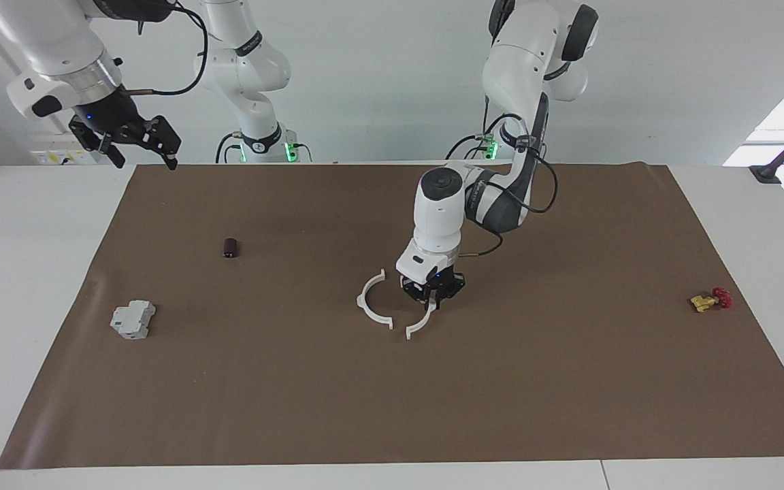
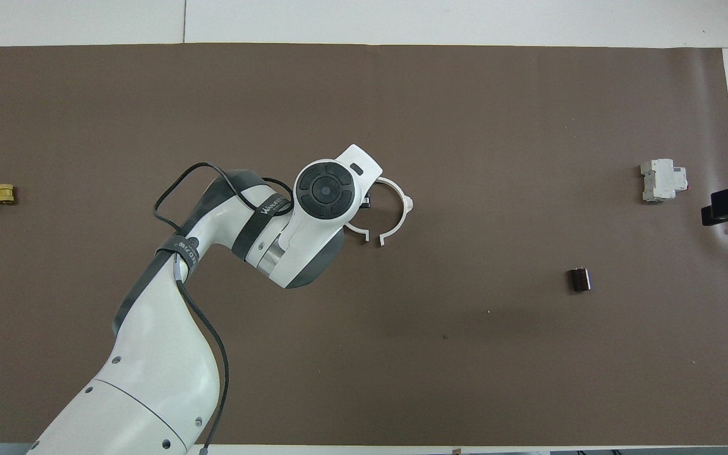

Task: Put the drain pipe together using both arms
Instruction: 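Press the held clamp half onto the placed half with the left gripper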

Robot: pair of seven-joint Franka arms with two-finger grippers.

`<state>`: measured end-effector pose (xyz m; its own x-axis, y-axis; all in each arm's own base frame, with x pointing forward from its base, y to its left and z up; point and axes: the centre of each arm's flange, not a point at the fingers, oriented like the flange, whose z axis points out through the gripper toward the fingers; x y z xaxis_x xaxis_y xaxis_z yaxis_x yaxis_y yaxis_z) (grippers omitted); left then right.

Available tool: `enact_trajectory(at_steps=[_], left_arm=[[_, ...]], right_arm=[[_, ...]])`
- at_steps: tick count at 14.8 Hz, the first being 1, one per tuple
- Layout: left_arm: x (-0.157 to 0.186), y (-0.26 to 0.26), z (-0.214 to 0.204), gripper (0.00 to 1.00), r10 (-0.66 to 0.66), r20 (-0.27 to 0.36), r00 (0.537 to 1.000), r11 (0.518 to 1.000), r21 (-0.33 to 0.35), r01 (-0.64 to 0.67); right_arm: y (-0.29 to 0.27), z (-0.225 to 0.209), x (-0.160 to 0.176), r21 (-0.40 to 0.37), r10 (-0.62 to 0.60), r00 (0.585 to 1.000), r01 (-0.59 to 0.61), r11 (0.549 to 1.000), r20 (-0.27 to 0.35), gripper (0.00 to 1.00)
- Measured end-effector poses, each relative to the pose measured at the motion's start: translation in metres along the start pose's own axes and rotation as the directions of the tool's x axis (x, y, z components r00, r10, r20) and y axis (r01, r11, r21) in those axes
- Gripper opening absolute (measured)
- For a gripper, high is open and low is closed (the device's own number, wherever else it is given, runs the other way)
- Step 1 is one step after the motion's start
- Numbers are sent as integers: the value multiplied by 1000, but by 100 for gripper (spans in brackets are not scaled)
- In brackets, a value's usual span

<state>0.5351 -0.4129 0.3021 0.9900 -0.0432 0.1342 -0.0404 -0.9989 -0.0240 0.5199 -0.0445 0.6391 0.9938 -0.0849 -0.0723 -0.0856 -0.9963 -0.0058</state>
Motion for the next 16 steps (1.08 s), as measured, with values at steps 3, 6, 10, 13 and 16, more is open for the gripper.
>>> enact_trajectory(at_steps=[3, 6, 10, 13, 16], left_arm=[[-3, 1, 3, 20, 3, 3, 1000, 1000, 1, -3], [-2, 2, 1, 20, 3, -8, 1000, 1000, -8, -3], [-6, 8, 1, 20, -6, -9, 1000, 1000, -11, 6], [-9, 11, 1, 20, -41, -8, 999, 999, -12, 41], [-9, 11, 1, 20, -61, -9, 998, 998, -12, 61]], right_arm=[[0, 0, 0, 0, 0, 1000, 0, 1000, 0, 100], [0, 0, 0, 0, 0, 1000, 0, 1000, 0, 100], [0, 0, 0, 0, 0, 1000, 0, 1000, 0, 100], [0, 0, 0, 0, 0, 1000, 0, 1000, 0, 100], [0, 0, 0, 0, 0, 1000, 0, 1000, 0, 100]])
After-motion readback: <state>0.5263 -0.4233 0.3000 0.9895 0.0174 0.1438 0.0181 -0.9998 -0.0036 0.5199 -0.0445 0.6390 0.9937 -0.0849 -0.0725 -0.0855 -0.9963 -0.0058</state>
